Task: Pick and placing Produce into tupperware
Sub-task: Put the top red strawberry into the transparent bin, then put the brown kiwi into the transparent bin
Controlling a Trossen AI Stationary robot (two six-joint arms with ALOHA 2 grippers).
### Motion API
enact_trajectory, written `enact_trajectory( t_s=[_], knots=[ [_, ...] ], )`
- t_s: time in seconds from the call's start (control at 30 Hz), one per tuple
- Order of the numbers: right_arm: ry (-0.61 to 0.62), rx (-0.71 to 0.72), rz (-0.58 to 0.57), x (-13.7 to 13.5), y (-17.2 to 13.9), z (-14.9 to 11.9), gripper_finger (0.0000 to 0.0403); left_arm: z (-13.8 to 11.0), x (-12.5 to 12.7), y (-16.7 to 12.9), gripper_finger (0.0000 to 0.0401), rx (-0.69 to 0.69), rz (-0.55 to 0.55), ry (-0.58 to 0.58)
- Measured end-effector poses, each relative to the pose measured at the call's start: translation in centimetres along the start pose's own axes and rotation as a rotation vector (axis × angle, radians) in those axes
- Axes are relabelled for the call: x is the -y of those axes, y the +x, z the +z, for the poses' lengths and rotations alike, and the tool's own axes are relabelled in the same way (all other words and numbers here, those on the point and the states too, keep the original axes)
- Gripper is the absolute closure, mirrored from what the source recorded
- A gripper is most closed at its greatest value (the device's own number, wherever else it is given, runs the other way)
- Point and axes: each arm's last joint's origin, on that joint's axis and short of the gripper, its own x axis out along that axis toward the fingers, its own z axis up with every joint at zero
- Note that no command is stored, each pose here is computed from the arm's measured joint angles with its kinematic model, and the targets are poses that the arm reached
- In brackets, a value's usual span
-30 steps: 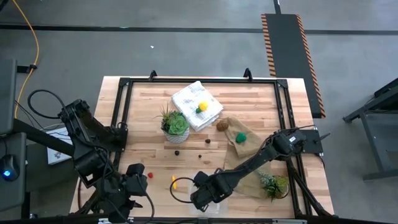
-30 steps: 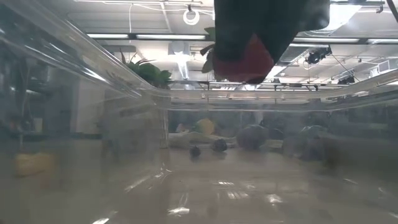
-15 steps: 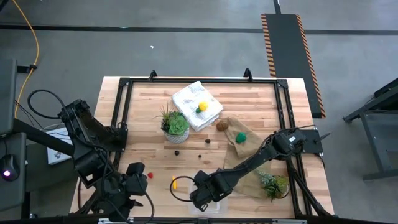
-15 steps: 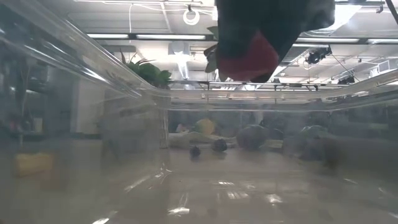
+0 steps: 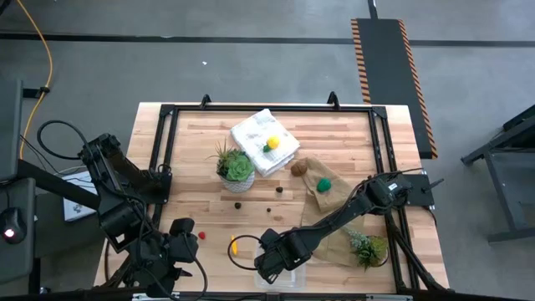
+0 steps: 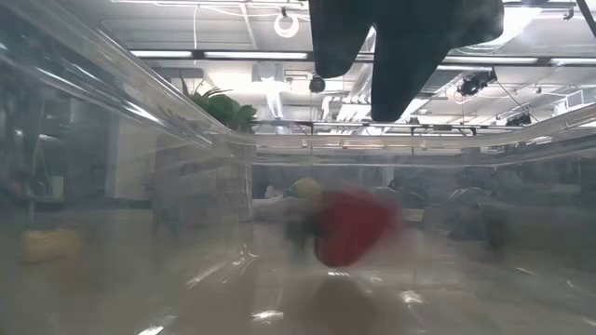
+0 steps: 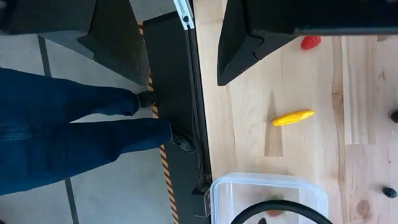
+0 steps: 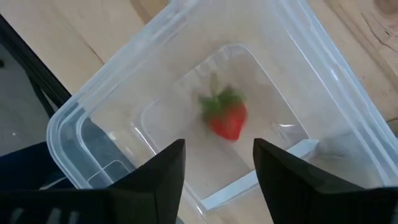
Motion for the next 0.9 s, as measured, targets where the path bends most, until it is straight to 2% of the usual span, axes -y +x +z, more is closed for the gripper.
enact_trajectory(
  t_s=[0.23,0.43,0.6,0.73,0.9],
  knots=[
    [-0.023,0.011,0.017,-0.3,-0.6,0.1,0.0218,-0.1,-0.2,0.0,0.0222,-0.014,0.016,0.01],
    [-0.029,0.194,0.077,-1.2,-5.1,1.2,0.0218,-0.1,-0.2,0.0,0.0222,-0.014,0.017,0.031],
    [-0.005,0.342,0.033,-0.4,-9.4,1.5,0.0221,-0.1,-0.2,0.0,0.0222,-0.015,0.015,0.029],
    [0.028,0.369,0.009,1.0,-11.4,1.3,0.0221,0.2,-0.1,0.0,0.0222,0.03,0.021,0.007],
    [0.056,0.397,-0.056,2.4,-12.9,1.5,0.0221,0.6,-0.4,0.0,0.0222,0.142,0.11,-0.046]
  ],
)
